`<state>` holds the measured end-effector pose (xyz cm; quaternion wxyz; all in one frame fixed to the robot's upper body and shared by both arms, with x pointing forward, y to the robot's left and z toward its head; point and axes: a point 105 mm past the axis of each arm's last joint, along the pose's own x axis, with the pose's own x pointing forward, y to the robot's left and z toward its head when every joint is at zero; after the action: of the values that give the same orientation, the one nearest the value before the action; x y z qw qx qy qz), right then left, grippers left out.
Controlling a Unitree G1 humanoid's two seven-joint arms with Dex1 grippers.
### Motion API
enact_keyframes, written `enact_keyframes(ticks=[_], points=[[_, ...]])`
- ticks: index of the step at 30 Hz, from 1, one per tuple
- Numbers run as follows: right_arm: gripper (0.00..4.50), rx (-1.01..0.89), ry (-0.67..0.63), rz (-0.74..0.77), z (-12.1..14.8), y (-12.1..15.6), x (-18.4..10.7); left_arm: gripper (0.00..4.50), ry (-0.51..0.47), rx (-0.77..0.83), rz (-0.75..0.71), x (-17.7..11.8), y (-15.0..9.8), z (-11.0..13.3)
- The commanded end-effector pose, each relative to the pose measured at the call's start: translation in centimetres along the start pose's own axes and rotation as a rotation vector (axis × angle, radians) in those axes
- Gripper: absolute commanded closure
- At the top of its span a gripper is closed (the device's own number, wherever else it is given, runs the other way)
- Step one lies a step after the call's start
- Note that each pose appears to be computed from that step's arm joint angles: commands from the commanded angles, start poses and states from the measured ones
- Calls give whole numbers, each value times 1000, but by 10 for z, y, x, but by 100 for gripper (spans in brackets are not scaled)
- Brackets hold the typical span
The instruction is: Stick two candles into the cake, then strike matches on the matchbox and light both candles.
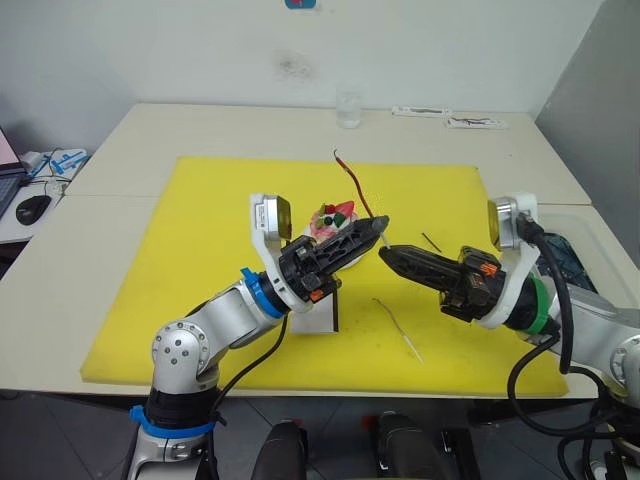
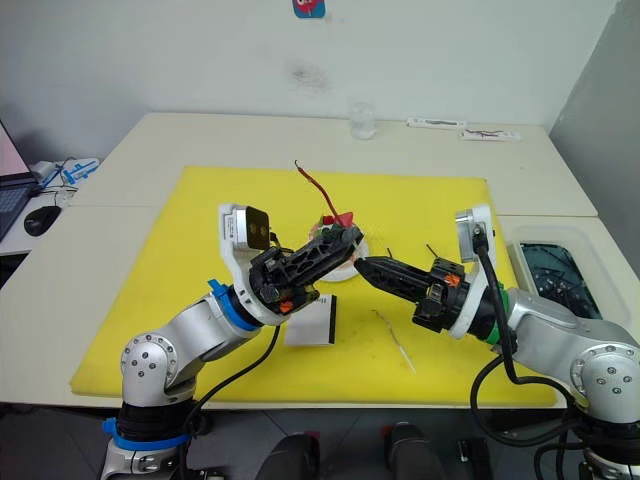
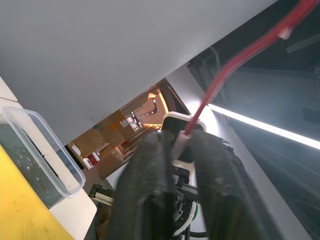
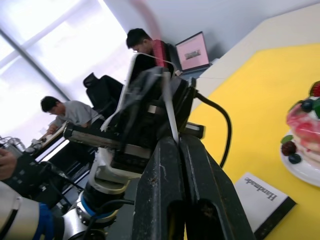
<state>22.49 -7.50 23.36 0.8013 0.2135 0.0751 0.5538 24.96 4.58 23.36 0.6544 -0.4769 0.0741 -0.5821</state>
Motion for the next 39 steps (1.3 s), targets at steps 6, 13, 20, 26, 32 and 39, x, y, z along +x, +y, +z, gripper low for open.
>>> enact_keyframes(ticks=[6, 13, 20, 26, 32, 39], points=[[317, 12, -10, 10, 3, 6, -1, 450, 20, 3, -67, 3, -13, -3], [68, -175, 116, -112, -5, -12, -13, 450, 20, 183, 20, 0, -7, 9], [68, -537, 222, -190, 6, -27, -25, 450, 21, 630, 279, -23, -1, 61], [68, -754, 283, -129, 10, -26, -14, 450, 97, 968, 495, -56, 31, 102], [68, -789, 267, -106, 13, -24, -2, 450, 100, 1037, 507, -60, 52, 118], [68, -794, 243, -98, 6, -22, 9, 450, 100, 1004, 451, -47, 76, 115]])
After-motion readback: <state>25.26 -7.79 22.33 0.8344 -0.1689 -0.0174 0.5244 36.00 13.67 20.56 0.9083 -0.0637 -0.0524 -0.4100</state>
